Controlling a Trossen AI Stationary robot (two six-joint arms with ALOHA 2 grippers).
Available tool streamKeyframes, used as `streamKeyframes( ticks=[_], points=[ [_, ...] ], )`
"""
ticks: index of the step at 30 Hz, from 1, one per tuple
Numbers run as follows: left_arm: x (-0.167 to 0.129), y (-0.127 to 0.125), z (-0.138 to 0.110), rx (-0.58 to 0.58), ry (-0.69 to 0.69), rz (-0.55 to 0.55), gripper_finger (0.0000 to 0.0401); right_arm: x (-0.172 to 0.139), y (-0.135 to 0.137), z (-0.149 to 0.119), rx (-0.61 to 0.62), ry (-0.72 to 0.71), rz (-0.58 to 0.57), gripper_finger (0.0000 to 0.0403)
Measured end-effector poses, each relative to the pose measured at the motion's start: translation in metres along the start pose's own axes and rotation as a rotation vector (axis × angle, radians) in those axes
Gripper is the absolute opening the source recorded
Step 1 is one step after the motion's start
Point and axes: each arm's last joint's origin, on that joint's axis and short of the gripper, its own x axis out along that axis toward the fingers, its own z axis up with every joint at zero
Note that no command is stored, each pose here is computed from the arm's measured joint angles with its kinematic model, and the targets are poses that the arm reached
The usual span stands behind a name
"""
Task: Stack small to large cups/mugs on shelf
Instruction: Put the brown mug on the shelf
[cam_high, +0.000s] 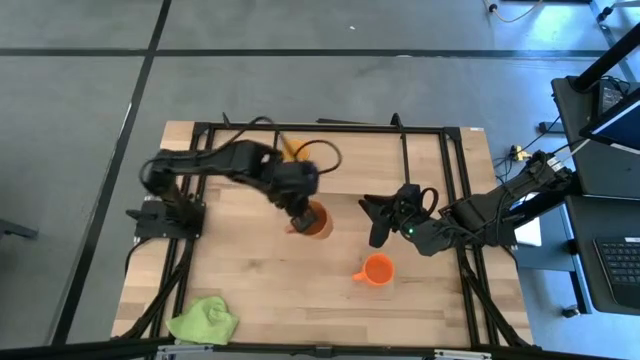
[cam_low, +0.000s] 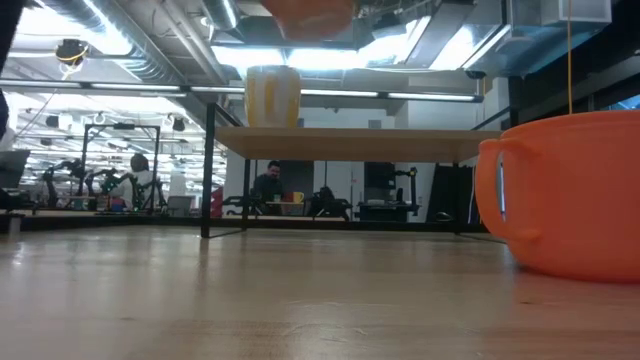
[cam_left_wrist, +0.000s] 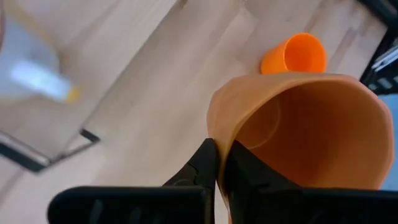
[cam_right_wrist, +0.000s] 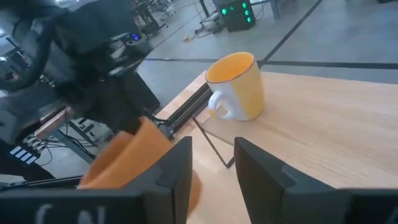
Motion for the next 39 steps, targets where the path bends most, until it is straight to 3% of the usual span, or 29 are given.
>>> streamKeyframes(
  ticks=[5, 9, 17, 21, 30, 39],
  points=[
    [0.015, 0.006, 0.035, 0.054, 0.016, 0.033, 0.0009, 0.002, -0.001, 0.002, -0.016, 0.000, -0.004, 0.0121],
    [0.024, 0.021, 0.059, 0.028, -0.022, 0.024, 0.0009, -0.003, -0.003, 0.009, -0.029, -0.003, 0.010, 0.0121],
    [0.042, 0.059, 0.091, -0.052, -0.061, 0.095, 0.0008, -0.040, -0.024, 0.070, -0.045, -0.168, 0.033, 0.0121],
    [0.043, 0.072, 0.102, -0.091, -0.100, 0.095, 0.0008, -0.047, -0.030, 0.084, -0.060, -0.196, 0.042, 0.0121],
    [0.044, 0.087, 0.109, -0.067, -0.104, 0.103, 0.0008, -0.023, -0.021, 0.073, -0.046, -0.212, -0.008, 0.0121],
    [0.042, 0.102, 0.114, -0.029, -0.095, 0.136, 0.0008, 0.000, -0.004, 0.066, -0.020, -0.232, 0.048, 0.0121]
  ],
)
